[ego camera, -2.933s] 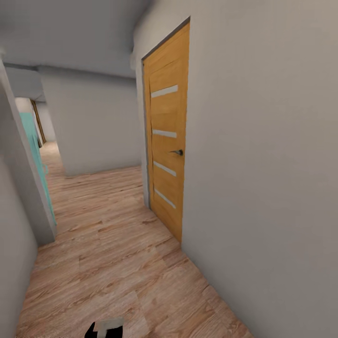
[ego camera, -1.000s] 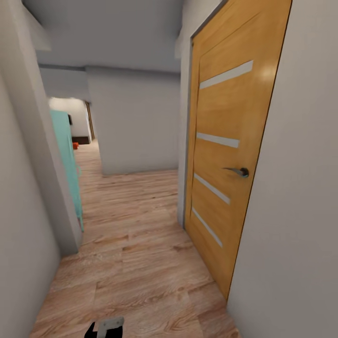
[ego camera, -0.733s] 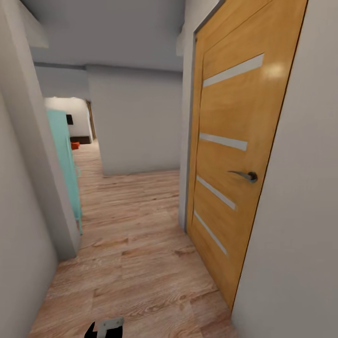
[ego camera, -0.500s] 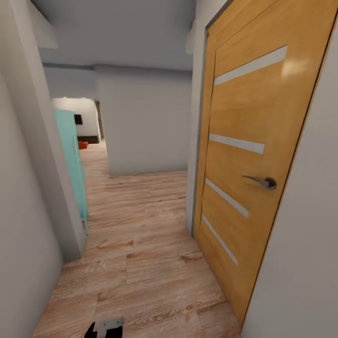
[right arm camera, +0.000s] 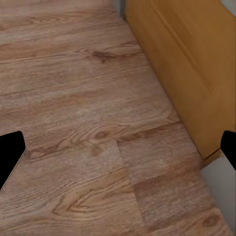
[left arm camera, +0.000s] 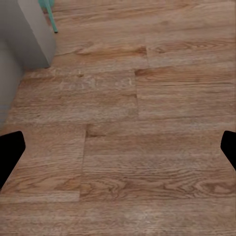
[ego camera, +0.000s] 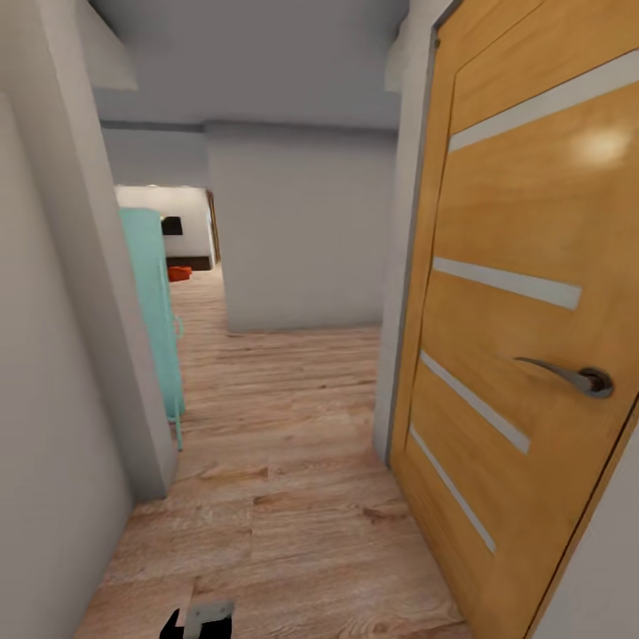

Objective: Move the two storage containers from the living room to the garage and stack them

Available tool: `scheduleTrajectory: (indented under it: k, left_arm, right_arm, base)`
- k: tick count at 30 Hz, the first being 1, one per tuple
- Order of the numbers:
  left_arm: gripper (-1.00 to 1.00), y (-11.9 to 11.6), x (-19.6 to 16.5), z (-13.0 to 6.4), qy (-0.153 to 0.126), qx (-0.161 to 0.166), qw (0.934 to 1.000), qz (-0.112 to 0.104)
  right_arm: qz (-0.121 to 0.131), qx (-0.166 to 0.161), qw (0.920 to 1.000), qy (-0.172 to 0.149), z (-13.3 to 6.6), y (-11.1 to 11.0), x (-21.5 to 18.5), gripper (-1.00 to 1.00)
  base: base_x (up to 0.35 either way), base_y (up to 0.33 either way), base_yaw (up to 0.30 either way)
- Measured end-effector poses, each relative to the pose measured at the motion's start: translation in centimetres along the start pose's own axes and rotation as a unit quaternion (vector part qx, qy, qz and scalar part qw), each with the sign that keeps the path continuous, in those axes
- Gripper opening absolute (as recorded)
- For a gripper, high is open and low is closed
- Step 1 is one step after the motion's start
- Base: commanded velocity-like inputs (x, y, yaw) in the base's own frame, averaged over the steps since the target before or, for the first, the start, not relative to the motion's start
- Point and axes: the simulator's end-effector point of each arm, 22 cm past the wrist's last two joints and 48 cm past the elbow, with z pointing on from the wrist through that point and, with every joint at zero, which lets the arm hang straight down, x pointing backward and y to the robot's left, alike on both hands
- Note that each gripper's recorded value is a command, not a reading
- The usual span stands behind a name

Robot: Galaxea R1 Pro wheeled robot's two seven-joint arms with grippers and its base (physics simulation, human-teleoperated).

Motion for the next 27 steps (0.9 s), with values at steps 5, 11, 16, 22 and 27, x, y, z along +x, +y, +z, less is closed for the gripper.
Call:
scheduleTrajectory:
  k: [5, 11, 16, 22, 27]
  left_arm:
    - [1.00, 0.00, 0.00, 0.00, 0.000, 0.000, 1.0000, 0.000]
    - [1.00, 0.00, 0.00, 0.00, 0.000, 0.000, 1.0000, 0.000]
    - [1.00, 0.00, 0.00, 0.00, 0.000, 0.000, 1.0000, 0.000]
    - [1.00, -0.01, 0.13, 0.01, 0.001, 0.000, 1.0000, 0.000]
    - [1.00, -0.01, 0.39, 0.02, 0.004, 0.000, 1.0000, 0.001]
  right_arm:
    - [0.000, 0.000, 1.0000, 0.000, 0.00, 0.02, 0.00, 1.00]
    - [0.000, 0.000, 1.0000, 0.000, 0.00, 0.01, -0.01, 1.00]
    - [0.000, -0.001, 1.0000, 0.000, 0.00, 0.02, -0.01, 1.00]
    - [0.000, -0.001, 1.0000, 0.001, 0.00, 0.02, 0.12, 1.00]
    - [-0.001, 0.000, 1.0000, 0.004, 0.00, 0.01, 0.36, 1.00]
  base:
    - [0.339, 0.000, 0.095]
    - [0.339, 0.000, 0.229]
    - [0.339, 0.000, 0.156]
    - [0.339, 0.000, 0.015]
    - [0.339, 0.000, 0.002]
